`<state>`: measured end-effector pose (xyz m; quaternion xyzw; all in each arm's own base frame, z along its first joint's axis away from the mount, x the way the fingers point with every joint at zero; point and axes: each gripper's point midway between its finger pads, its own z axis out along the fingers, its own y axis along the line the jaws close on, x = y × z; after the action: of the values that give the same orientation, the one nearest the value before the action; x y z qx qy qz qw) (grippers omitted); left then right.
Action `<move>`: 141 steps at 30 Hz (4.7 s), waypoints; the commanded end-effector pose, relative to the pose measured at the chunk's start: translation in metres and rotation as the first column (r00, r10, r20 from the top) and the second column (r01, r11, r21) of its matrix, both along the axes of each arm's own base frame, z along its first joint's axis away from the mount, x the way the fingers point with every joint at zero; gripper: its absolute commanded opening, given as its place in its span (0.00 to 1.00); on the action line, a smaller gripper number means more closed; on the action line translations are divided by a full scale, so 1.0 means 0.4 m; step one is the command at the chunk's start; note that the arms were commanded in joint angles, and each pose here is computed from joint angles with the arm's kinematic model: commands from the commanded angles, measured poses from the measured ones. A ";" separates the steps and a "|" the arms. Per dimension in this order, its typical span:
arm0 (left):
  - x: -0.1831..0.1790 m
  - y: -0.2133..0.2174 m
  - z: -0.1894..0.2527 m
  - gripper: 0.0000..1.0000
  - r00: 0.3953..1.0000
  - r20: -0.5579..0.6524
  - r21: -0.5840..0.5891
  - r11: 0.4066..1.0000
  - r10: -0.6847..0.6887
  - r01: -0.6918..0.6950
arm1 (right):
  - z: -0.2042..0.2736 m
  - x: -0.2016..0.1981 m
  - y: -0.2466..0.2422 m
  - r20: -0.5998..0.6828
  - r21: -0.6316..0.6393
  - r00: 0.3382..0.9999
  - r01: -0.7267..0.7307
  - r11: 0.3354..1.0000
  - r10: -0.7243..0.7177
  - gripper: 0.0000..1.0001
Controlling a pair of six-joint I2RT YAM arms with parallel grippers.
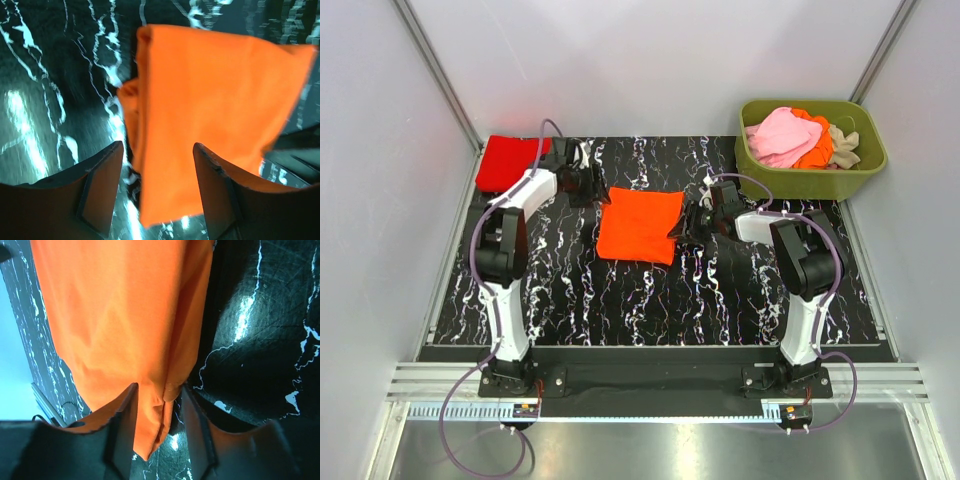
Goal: Fold and stack the t-shirts
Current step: Fold the tshirt, then neatly place the folded tshirt to the corner
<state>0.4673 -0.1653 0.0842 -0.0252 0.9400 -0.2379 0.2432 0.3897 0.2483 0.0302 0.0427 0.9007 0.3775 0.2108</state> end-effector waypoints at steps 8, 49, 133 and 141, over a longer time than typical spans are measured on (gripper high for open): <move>0.041 -0.027 -0.043 0.61 0.997 -0.027 -0.043 0.996 -0.079 0.078 | 0.126 0.086 -0.003 0.140 -0.028 0.990 0.040 0.999 -0.036 0.50; 0.128 -0.010 0.064 0.59 0.996 0.041 -0.221 0.971 -0.079 0.086 | 0.135 0.243 -0.081 0.121 0.019 0.987 0.108 0.994 -0.109 0.45; -0.205 -0.052 -0.056 0.54 0.980 -0.147 -0.125 0.985 -0.136 0.118 | 0.042 -0.101 -0.005 -0.014 0.023 0.968 0.252 0.967 -0.252 0.23; -0.114 -0.030 -0.035 0.65 0.983 -0.072 -0.145 0.977 -0.170 0.158 | 0.111 -0.103 -0.011 0.043 0.050 0.968 0.246 0.968 -0.248 0.45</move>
<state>0.3952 -0.1704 0.0516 -0.0113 0.9443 -0.2975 0.1403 0.3394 0.2419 0.0428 0.1673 0.8902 0.3551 0.2311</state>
